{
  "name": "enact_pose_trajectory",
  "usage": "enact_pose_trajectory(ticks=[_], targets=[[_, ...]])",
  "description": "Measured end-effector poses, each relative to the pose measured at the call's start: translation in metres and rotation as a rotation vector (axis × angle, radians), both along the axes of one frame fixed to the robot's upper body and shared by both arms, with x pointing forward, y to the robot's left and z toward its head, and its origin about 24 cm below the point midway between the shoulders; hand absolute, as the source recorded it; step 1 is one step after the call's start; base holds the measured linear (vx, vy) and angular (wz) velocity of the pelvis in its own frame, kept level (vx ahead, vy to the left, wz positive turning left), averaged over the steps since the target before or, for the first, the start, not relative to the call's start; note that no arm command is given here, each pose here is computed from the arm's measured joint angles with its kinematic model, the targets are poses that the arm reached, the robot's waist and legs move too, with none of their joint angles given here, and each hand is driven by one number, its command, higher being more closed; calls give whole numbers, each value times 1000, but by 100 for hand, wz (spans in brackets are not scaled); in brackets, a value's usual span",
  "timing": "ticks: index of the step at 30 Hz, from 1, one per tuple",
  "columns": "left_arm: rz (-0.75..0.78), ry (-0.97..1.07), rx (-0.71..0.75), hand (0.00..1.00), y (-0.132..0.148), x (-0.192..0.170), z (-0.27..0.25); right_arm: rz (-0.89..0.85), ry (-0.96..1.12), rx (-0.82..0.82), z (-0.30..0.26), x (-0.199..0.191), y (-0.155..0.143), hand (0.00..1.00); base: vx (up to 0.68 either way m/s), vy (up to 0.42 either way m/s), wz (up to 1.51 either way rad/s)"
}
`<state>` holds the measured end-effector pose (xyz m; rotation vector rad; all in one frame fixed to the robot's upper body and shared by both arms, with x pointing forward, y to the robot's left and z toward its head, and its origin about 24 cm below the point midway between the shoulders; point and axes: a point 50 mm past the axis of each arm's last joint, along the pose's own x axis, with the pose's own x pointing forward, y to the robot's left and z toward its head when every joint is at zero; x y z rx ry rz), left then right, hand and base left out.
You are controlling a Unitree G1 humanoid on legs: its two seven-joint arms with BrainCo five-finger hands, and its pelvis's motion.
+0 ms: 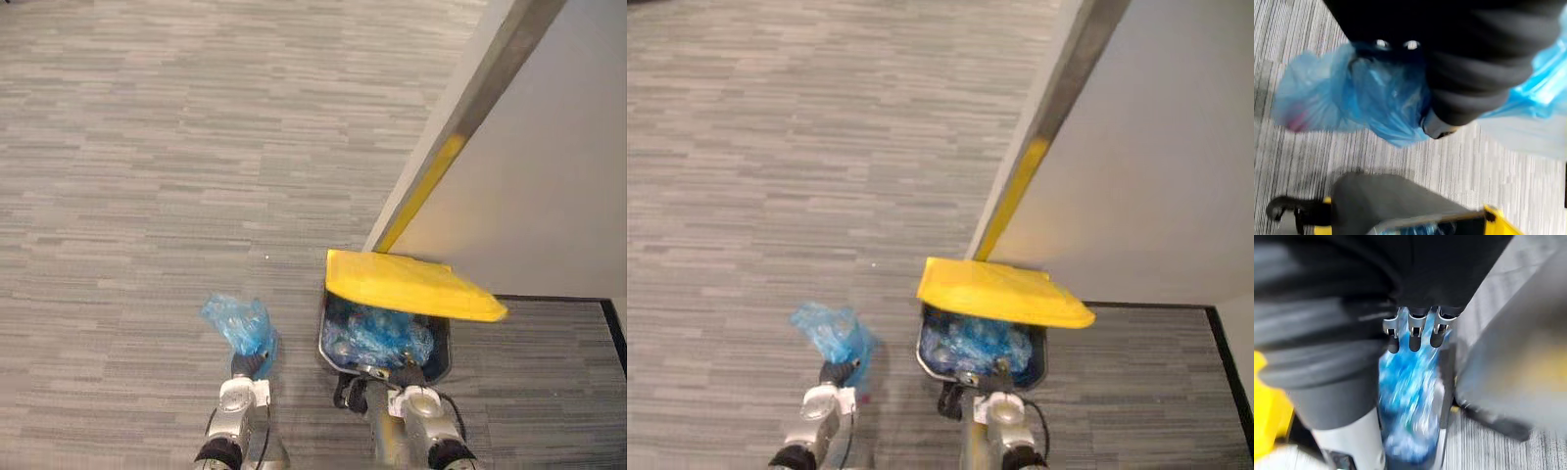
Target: Gather rubbish on tea table into small bin, then transfer packed bag to large trash can.
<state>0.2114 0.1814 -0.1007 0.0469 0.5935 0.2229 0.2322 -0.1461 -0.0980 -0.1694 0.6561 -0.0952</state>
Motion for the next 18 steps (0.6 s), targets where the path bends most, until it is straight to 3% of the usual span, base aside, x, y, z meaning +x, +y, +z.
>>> enact_pose_trajectory(ticks=[3, 7, 18], targets=[[7, -53, 54, 100, 18, 8, 11, 75, -182, -56, 41, 48, 2, 0, -148, -58, 17], [13, -134, 85, 100, 29, 18, 28, 71, -427, -180, 119, 114, -25, 0, -171, -90, 13], [-52, -317, 41, 100, 10, 36, 60, -27, -705, -238, 230, 163, -58, 0, -64, -59, -7]])
